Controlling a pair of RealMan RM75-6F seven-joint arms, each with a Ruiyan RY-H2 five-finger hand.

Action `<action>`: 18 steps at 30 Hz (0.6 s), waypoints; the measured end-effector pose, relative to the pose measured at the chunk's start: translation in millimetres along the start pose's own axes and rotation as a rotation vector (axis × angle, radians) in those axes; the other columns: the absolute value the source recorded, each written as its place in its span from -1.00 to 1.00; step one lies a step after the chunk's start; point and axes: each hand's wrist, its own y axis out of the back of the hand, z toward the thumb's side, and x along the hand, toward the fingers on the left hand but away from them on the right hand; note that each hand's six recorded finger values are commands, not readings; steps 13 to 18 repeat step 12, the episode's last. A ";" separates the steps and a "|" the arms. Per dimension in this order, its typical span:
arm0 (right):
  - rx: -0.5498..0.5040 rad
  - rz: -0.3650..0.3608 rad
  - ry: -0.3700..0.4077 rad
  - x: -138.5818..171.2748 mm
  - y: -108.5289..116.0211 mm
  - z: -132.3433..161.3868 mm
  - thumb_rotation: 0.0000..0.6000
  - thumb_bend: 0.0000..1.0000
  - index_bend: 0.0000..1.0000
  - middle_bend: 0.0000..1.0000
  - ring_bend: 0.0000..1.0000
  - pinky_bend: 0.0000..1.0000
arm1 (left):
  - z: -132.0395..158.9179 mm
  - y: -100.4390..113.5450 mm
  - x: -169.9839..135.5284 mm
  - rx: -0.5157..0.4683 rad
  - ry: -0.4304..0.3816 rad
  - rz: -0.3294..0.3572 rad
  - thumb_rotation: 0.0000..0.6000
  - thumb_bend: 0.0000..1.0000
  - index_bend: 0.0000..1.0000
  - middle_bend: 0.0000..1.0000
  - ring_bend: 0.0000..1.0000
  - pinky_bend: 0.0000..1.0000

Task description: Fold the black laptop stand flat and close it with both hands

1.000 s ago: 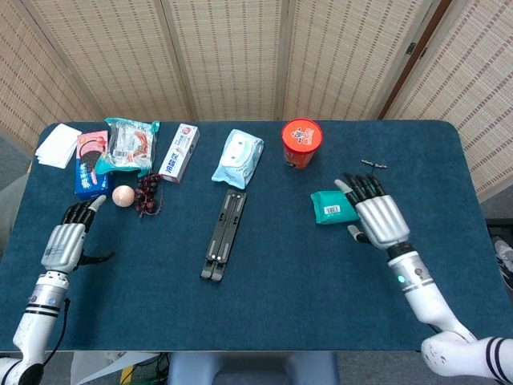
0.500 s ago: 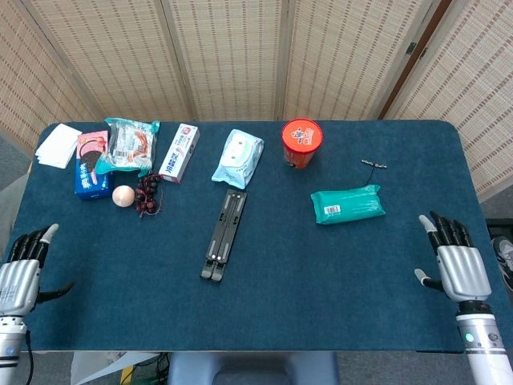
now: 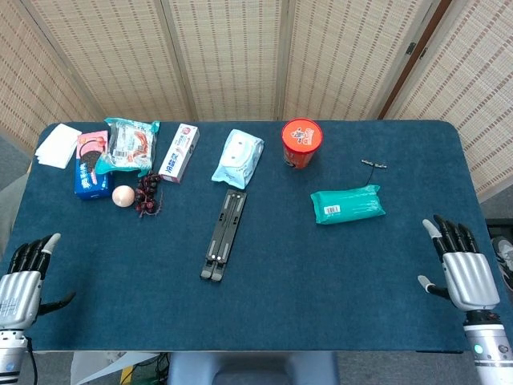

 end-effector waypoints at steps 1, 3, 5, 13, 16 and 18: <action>0.000 -0.002 -0.004 2.2 0.4 -0.6 1.00 -0.83 -1.00 -1.00 -1.00 -1.00 | 1.2 -0.2 -0.3 0.000 -0.001 -0.003 1.00 -0.76 -1.00 -0.83 -0.87 -0.90; 0.001 -0.007 -0.014 7.2 1.2 -2.8 1.00 -0.83 -1.00 -1.00 -1.00 -1.00 | 3.2 -0.8 -0.5 0.000 -0.004 -0.009 1.00 -0.76 -1.00 -0.83 -0.87 -0.90; 0.001 -0.009 -0.026 11.4 1.2 -5.5 1.00 -0.83 -1.00 -1.00 -1.00 -1.00 | 4.4 -0.9 0.1 -0.002 -0.005 -0.008 1.00 -0.76 -1.00 -0.83 -0.87 -0.90; -0.013 -0.026 -0.050 19.2 0.8 -11.7 1.00 -0.83 -1.00 -1.00 -1.00 -1.00 | 6.8 -0.3 2.6 -0.018 -0.008 0.000 1.00 -0.76 -1.00 -0.83 -0.87 -0.90; -0.013 -0.026 -0.050 19.2 0.8 -11.7 1.00 -0.83 -1.00 -1.00 -1.00 -1.00 | 6.8 -0.3 2.6 -0.018 -0.008 0.000 1.00 -0.76 -1.00 -0.83 -0.87 -0.90; -0.013 -0.026 -0.050 19.2 0.8 -11.7 1.00 -0.83 -1.00 -1.00 -1.00 -1.00 | 6.8 -0.3 2.6 -0.018 -0.008 0.000 1.00 -0.76 -1.00 -0.83 -0.87 -0.90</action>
